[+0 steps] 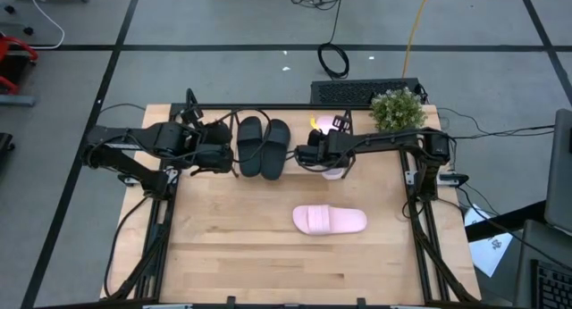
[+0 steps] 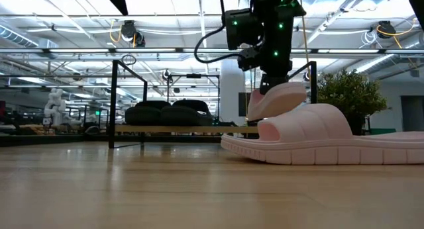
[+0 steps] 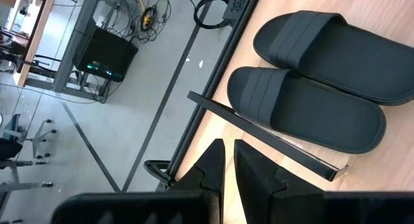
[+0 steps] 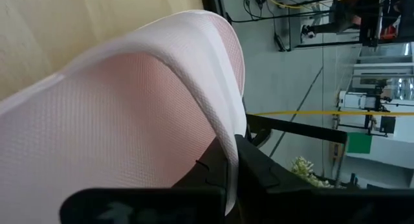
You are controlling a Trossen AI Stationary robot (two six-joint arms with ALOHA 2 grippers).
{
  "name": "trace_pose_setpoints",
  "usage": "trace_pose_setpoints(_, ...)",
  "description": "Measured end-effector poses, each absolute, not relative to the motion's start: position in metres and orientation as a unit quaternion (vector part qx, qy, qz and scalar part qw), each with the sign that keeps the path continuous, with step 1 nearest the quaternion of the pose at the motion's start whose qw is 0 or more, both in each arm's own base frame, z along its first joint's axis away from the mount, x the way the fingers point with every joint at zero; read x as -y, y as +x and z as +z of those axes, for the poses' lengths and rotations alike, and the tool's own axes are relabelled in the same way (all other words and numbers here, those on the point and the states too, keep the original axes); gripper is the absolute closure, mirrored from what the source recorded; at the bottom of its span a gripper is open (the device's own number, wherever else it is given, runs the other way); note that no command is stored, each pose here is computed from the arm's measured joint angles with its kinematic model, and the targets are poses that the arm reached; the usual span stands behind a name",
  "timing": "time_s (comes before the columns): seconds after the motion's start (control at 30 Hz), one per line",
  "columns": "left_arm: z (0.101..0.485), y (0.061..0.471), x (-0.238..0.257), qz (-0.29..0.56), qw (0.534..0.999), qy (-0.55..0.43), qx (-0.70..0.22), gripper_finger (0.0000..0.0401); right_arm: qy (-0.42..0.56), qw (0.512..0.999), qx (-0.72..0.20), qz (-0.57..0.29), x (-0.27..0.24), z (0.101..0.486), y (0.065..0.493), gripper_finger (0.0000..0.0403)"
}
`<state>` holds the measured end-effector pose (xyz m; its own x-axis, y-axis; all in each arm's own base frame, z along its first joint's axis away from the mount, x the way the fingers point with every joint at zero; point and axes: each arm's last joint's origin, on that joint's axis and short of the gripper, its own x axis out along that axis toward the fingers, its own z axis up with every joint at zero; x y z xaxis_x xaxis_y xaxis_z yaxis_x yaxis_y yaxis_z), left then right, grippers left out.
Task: Pick and place slides into the shelf
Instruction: Put the right pink slide on the shelf
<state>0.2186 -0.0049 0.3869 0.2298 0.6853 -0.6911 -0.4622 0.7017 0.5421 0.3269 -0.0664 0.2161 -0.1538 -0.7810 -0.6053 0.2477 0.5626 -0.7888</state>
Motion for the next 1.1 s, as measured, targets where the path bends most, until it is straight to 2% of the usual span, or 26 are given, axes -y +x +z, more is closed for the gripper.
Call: trace_pose_setpoints(1.1,0.387,0.219,0.005,0.371,0.777,0.108,-0.498,0.0366,-0.226,0.609,-0.631,-0.424,0.067,0.186,0.318,0.0402)
